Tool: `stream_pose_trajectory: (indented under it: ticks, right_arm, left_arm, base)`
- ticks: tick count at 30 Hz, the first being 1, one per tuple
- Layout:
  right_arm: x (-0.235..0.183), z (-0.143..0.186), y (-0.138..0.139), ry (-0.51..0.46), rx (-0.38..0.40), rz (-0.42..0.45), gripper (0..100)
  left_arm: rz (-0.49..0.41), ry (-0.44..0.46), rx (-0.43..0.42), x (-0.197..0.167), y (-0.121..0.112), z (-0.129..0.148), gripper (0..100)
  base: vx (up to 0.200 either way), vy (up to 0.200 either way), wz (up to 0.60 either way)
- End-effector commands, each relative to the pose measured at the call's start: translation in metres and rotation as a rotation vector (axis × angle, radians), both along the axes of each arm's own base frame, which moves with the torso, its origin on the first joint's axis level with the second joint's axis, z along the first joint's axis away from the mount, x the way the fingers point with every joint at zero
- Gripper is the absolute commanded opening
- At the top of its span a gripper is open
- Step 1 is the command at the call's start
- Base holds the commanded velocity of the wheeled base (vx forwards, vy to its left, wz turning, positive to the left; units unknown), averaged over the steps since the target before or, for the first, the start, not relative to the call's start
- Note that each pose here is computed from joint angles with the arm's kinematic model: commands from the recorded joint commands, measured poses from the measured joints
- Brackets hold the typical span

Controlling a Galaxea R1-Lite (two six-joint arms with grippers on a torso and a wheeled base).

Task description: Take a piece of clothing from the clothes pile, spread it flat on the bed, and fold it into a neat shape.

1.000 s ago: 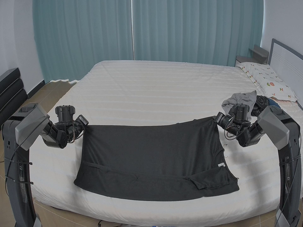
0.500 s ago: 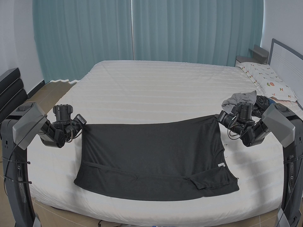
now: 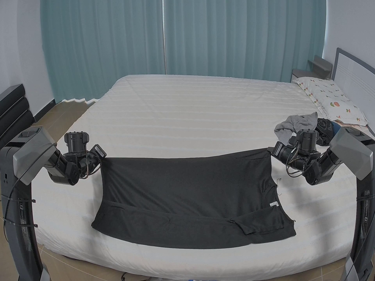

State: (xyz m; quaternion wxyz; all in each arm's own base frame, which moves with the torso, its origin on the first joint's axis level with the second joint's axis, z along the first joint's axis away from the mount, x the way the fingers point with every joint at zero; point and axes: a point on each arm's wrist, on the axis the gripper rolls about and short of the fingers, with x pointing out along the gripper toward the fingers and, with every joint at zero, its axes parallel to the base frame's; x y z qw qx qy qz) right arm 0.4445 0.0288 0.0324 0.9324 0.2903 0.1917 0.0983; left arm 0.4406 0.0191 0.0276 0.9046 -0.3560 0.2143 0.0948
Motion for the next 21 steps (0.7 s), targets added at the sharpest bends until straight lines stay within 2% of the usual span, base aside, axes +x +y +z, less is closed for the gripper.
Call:
stream_pose_trajectory:
  ticks: [1, 11, 12, 18, 21]
  right_arm:
    - [-0.018, 0.006, -0.003, 0.023, -0.001, 0.019, 0]
    - [-0.051, 0.003, -0.004, 0.068, -0.015, 0.056, 0]
    - [-0.059, 0.001, -0.005, 0.081, -0.030, 0.082, 0]
    - [-0.082, -0.006, -0.009, 0.124, -0.075, 0.126, 0]
    - [-0.093, -0.015, -0.011, 0.146, -0.114, 0.141, 0]
  left_arm:
    - [-0.021, 0.023, 0.035, -0.016, -0.001, 0.006, 0]
    - [-0.068, 0.010, 0.134, -0.039, -0.002, -0.003, 0]
    - [-0.081, 0.014, 0.158, -0.044, -0.002, -0.006, 0]
    - [-0.096, 0.023, 0.182, -0.062, -0.004, -0.006, 0]
    - [-0.121, 0.058, 0.218, -0.073, -0.004, -0.011, 0]
  base:
    - [0.000, 0.000, 0.00]
    - [0.000, 0.000, 0.00]
    - [0.000, 0.000, 0.00]
    - [0.000, 0.000, 0.00]
    - [0.000, 0.000, 0.00]
